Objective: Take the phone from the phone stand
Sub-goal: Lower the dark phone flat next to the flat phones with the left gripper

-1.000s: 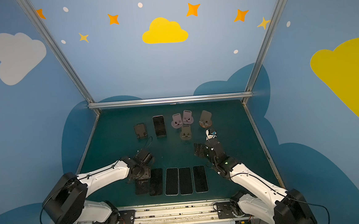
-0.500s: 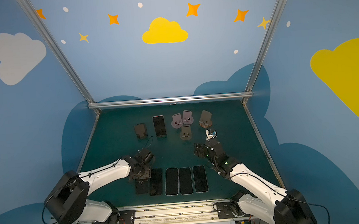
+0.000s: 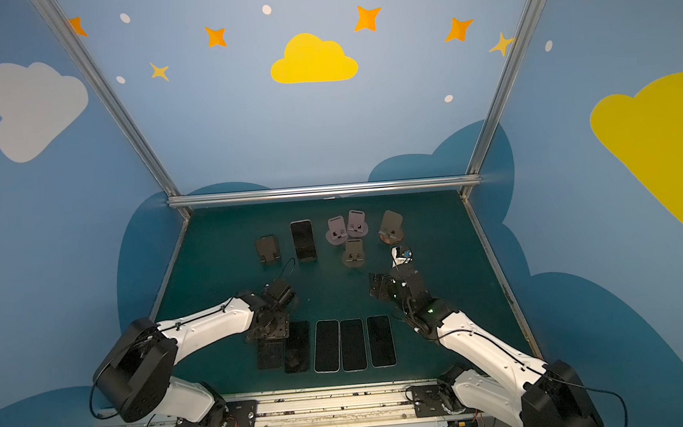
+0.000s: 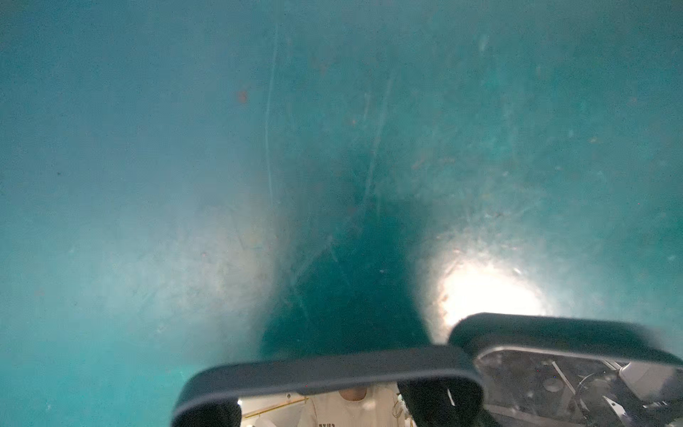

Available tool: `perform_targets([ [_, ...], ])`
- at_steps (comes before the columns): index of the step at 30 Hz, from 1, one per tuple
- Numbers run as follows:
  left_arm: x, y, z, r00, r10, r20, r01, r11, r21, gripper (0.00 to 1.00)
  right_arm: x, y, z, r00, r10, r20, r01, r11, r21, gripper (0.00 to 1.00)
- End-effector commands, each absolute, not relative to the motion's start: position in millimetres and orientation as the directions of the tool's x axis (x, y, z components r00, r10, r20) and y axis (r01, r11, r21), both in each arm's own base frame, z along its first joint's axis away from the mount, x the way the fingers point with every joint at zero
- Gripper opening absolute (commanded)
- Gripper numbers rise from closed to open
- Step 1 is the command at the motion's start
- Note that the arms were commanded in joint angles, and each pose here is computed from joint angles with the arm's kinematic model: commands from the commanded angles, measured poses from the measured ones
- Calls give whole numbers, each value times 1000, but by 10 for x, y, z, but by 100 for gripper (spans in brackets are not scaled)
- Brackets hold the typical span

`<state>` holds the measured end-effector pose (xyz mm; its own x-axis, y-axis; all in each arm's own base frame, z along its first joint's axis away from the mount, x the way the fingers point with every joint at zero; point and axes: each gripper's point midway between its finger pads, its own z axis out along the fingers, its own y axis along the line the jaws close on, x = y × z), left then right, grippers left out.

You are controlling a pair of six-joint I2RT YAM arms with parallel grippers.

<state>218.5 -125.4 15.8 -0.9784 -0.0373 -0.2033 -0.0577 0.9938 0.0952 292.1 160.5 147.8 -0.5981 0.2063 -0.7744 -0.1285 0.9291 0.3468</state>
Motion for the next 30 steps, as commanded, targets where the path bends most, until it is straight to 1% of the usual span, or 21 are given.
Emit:
perform_targets([
  [1, 2119, -1380, -59, -987, -32, -157, -40, 998, 48, 76, 2954, 1640, 1587, -585, 223, -780, -133, 922, 363, 86],
  [9, 2105, -1335, -44, -984, -27, -173, -37, 998, 55, 80, 2957, 1647, 1583, -586, 222, -779, -134, 922, 364, 86],
  [16, 2126, -1353, -1, -980, -28, -196, -36, 999, 39, 80, 2957, 1642, 1584, -585, 222, -780, -133, 923, 362, 86],
  [23, 2065, -1525, 16, -976, -93, -195, -74, 992, -105, 79, 2953, 1638, 1586, -585, 221, -781, -133, 923, 361, 85],
  [26, 2045, -1559, 76, -967, -130, -218, -94, 982, -167, 79, 2952, 1643, 1574, -587, 220, -779, -134, 923, 362, 86],
  [30, 2040, -1522, 166, -957, -157, -245, -114, 977, -181, 80, 2955, 1663, 1576, -590, 219, -777, -140, 920, 366, 86],
])
